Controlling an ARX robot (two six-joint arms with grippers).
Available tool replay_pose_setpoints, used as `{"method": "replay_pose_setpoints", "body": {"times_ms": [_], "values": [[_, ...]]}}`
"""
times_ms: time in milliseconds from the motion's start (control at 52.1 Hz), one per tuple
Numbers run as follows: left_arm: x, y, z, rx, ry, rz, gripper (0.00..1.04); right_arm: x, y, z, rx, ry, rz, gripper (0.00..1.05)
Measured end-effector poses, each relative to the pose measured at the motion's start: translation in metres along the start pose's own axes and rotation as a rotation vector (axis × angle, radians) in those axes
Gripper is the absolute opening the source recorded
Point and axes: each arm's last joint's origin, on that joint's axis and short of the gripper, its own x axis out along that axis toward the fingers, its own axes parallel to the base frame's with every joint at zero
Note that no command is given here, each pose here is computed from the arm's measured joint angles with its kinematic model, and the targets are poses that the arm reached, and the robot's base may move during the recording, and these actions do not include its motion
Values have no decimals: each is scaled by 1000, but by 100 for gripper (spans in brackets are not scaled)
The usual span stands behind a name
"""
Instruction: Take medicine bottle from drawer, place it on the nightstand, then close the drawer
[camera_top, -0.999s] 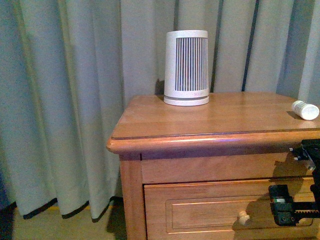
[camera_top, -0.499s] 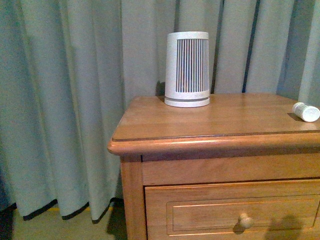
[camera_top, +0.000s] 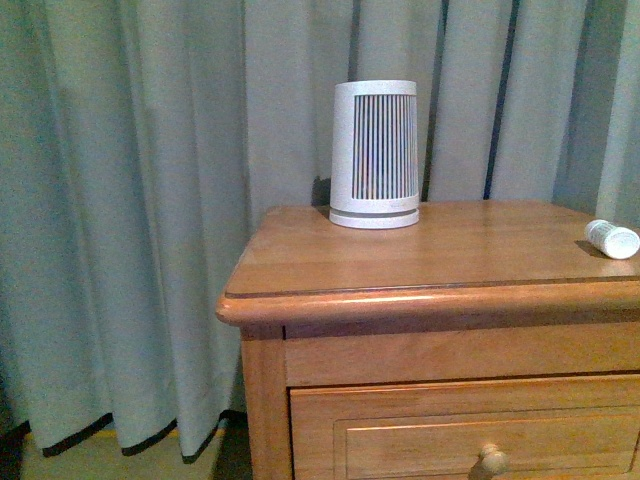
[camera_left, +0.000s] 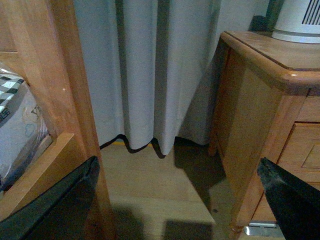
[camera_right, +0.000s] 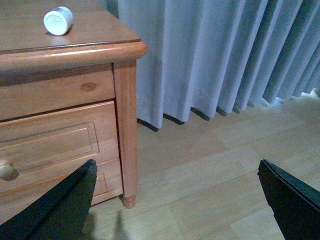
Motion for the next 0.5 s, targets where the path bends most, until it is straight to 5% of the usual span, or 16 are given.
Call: {"method": "replay_pose_setpoints", "body": {"times_ms": [134,250,499], "values": [[0,0,0,0,0,0,98,0,0,0,6,-14,33,96],[0,0,0,0,0,-1,98,-6,8,-3,23,-136,447,73],[0,0,0,0,0,0,98,-14,4,-22,10,-115,477,14]]}}
